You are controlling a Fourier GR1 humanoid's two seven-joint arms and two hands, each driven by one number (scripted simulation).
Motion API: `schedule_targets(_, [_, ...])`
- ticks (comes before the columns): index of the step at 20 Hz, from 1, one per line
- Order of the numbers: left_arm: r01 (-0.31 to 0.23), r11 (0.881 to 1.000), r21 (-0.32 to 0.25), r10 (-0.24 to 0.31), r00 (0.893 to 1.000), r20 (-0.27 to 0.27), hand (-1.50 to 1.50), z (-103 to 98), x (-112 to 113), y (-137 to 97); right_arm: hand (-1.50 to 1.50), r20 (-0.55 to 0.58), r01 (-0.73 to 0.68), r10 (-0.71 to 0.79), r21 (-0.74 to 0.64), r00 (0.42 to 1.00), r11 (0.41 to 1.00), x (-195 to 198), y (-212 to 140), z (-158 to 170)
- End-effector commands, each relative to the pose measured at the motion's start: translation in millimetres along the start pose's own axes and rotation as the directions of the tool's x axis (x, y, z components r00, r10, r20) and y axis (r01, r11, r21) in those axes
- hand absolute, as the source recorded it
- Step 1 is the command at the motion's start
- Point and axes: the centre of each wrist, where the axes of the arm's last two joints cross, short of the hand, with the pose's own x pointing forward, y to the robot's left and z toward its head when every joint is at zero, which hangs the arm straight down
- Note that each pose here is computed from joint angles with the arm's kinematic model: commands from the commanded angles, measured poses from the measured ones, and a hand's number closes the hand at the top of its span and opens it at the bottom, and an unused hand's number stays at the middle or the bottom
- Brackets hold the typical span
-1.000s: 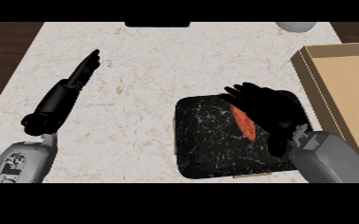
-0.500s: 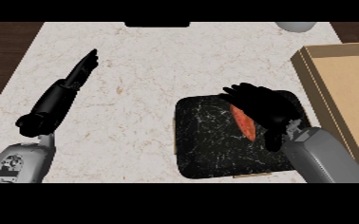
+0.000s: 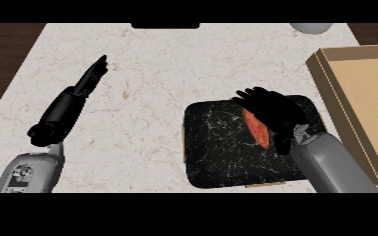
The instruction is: Pick the sweet potato from the tray and place it in the cardboard box
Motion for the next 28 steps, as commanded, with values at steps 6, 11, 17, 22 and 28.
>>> schedule_targets(6, [-0.006, 1.0, -0.002, 0.006, 1.0, -0.012, 0.0, 5.8, 1.5, 15.4, -1.5, 0.03, 0.019, -0.021, 0.049, 0.999, 0.999, -24.5, 22.2, -17.6])
schedule_targets(11, [0.007, 1.0, -0.006, -0.007, 1.0, 0.005, 0.0, -13.0, 14.2, -4.3, 1.5, 0.172, -0.039, 0.052, -0.076, 0.984, 0.996, 12.2, 22.9, -25.9])
schedule_targets(17, [0.0, 1.0, -0.013, 0.0, 1.0, 0.008, 0.0, 12.2, 3.5, -6.5, 1.5, 0.179, -0.057, 0.091, -0.185, 0.98, 0.981, -18.1, 27.1, -28.9])
schedule_targets(22, [-0.005, 1.0, -0.019, 0.005, 1.0, 0.015, 0.0, -6.2, 8.8, -6.2, 1.5, -0.336, 0.293, -0.384, -0.29, 0.86, 0.911, -60.4, 17.1, -38.8])
schedule_targets(28, [-0.008, 0.999, -0.044, 0.009, 1.0, 0.028, 0.0, -7.6, 7.7, -7.6, 1.5, -0.478, 0.22, -0.508, -0.535, 0.717, 0.815, -83.2, -49.4, -54.1])
